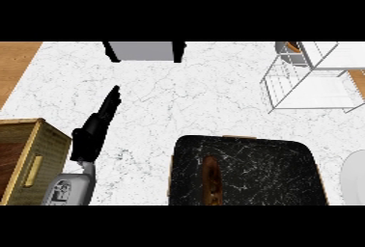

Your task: Pick the bell pepper from the tray and place it in the tiered shelf

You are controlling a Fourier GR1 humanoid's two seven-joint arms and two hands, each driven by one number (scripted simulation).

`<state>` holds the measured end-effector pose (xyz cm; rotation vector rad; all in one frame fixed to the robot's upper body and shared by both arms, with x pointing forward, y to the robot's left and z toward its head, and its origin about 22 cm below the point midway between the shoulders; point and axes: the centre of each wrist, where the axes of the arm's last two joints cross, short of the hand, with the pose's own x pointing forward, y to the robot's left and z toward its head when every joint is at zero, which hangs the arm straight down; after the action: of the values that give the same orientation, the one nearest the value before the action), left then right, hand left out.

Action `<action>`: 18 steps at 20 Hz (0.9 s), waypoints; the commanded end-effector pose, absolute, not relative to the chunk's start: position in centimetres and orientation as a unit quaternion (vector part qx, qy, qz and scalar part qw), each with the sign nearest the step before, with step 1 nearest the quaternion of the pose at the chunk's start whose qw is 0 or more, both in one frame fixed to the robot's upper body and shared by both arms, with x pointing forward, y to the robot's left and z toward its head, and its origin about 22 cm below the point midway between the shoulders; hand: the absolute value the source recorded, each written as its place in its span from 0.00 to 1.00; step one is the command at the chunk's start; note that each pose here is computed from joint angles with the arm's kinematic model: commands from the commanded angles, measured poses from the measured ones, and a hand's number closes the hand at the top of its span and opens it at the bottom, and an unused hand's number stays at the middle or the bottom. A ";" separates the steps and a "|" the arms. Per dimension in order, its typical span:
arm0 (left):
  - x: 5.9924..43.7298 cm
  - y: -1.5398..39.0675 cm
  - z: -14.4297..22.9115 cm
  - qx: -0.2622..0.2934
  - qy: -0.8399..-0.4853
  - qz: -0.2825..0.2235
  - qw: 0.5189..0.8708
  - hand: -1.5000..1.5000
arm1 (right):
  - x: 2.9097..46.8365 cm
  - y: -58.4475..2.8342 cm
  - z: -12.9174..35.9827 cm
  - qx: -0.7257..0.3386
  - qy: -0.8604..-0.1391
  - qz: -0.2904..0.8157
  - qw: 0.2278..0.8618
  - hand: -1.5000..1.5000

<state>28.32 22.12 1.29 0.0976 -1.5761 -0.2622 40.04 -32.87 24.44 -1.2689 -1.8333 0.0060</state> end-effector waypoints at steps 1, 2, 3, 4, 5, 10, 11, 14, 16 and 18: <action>27.7 22.2 0.3 0.047 -0.710 -0.125 0.691 0.50 | 40.0 -35.9 22.8 -0.613 -0.641 0.031 0.462 1.00; 27.3 23.1 0.2 0.053 -0.703 -0.132 0.697 0.50 | 40.4 -35.3 22.3 -0.625 -0.631 0.016 0.460 1.00; 28.2 22.2 1.0 0.048 -0.707 -0.117 0.696 0.50 | 39.7 -36.4 22.1 -0.629 -0.629 -0.006 0.458 0.00; 28.1 22.9 1.5 0.059 -0.709 -0.114 0.694 0.50 | 40.3 -35.8 23.4 -0.627 -0.630 -0.018 0.458 0.00; 28.7 22.2 1.4 0.050 -0.709 -0.112 0.695 0.50 | 40.0 -36.5 20.1 -0.630 -0.619 -0.019 0.469 0.00; 28.0 21.5 1.8 0.051 -0.704 -0.115 0.699 0.50 | 39.1 -36.8 22.6 -0.597 -0.632 -0.044 0.491 0.00; 27.4 22.1 0.9 0.036 -0.706 -0.115 0.697 0.50 | 39.1 -36.7 22.2 -0.594 -0.640 -0.052 0.485 0.00; 28.6 22.2 2.7 0.046 -0.701 -0.115 0.702 0.50 | 37.8 -36.9 20.5 -0.557 -0.668 -0.076 0.488 0.00; 27.1 21.8 2.7 0.042 -0.706 -0.126 0.695 0.50 | 38.1 -39.0 22.9 -0.538 -0.680 -0.092 0.490 0.00; 27.0 22.8 1.3 0.051 -0.705 -0.115 0.698 0.50 | 38.1 -38.5 23.9 -0.518 -0.692 -0.080 0.495 0.00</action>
<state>28.17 22.46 2.00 0.1091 -1.5741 -0.2599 38.59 -37.82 22.88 -1.3331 -1.6256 -0.1769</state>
